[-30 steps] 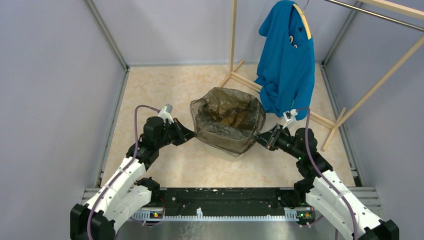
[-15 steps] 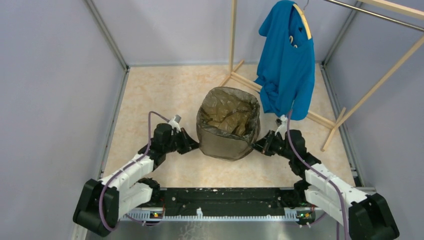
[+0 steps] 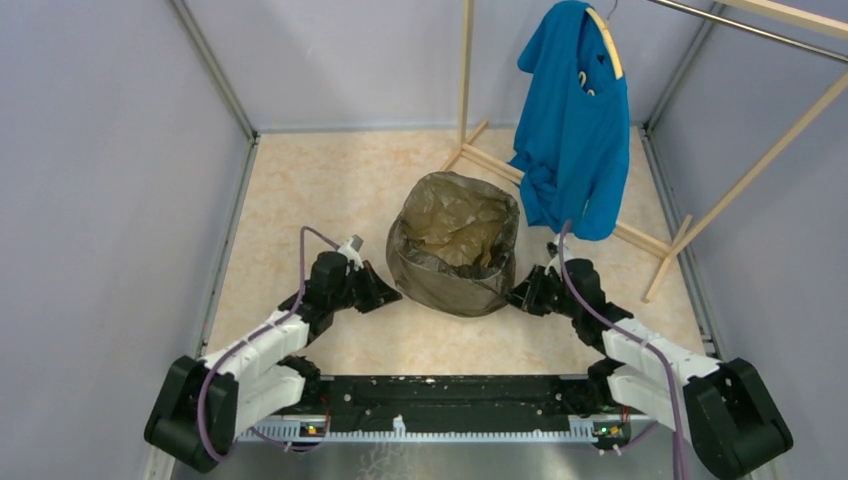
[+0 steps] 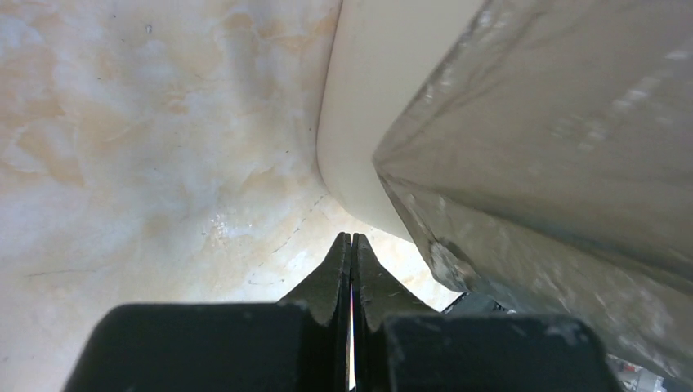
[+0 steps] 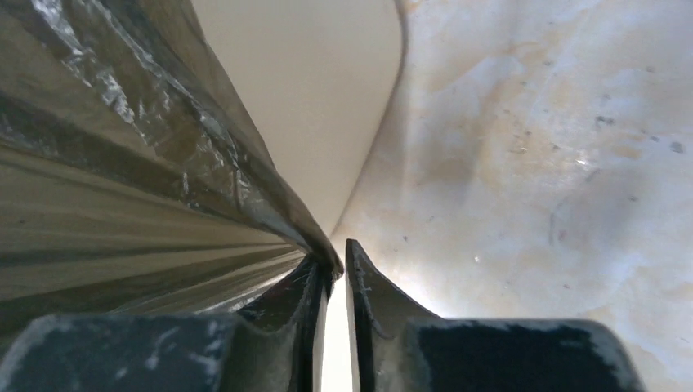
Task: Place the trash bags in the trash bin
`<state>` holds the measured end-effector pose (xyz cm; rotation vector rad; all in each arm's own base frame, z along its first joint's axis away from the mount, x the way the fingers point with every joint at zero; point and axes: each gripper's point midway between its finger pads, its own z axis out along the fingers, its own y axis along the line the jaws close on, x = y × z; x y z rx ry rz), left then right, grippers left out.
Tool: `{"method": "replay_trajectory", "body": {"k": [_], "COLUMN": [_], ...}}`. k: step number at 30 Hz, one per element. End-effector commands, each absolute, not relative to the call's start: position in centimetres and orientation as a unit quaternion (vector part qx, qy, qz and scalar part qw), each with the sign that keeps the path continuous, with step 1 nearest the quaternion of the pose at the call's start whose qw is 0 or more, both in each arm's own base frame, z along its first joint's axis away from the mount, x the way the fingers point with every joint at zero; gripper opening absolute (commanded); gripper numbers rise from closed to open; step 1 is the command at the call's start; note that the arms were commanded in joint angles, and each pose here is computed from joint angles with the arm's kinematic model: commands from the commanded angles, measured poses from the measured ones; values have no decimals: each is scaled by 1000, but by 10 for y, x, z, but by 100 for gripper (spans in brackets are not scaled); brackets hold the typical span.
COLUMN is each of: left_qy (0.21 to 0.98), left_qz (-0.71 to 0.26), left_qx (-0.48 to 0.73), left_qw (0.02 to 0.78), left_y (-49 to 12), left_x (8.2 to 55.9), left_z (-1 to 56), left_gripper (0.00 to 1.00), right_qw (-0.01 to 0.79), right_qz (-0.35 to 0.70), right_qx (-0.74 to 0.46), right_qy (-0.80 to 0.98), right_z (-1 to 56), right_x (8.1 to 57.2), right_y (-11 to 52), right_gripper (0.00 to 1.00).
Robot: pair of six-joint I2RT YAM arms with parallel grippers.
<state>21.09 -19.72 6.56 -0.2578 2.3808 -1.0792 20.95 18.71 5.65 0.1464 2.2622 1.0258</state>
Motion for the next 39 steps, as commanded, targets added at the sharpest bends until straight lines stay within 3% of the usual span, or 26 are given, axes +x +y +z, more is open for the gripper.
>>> {"method": "replay_trajectory", "body": {"k": [1,3,8,12,17,22,26,32,39], "left_qy": [872,872,866,845,847,853,843,847,860], "left_qz": [-374,-364,-320,-286,-221,-247,-325,-417,-424], "left_qx": [-100,-103,-126,-109,-99,-86,-68,-13,-26], "left_qw": [299,312,365,438,473,452,423,330,282], "left_y": [-184,-178,-153,-138,-125,-131,-156,-194,-195], "left_x": [214,213,217,234,268,298,304,286,266], "left_z": [82,92,123,165,206,211,202,167,119], "left_gripper": [0,0,23,52,75,78,78,78,75], "right_qw": [335,339,379,403,467,535,496,460,384], "right_qz": [327,317,317,356,358,346,345,231,32], "right_qx": [53,52,36,13,-12,-51,-115,-222,-260], "right_qy": [882,884,868,843,808,769,788,828,885], "right_z": [60,72,123,171,252,332,348,321,237], "right_x": [211,207,196,192,206,225,244,251,264], "right_y": [167,162,152,160,160,162,192,262,268], "right_gripper": [24,33,54,59,63,65,66,80,77]}}
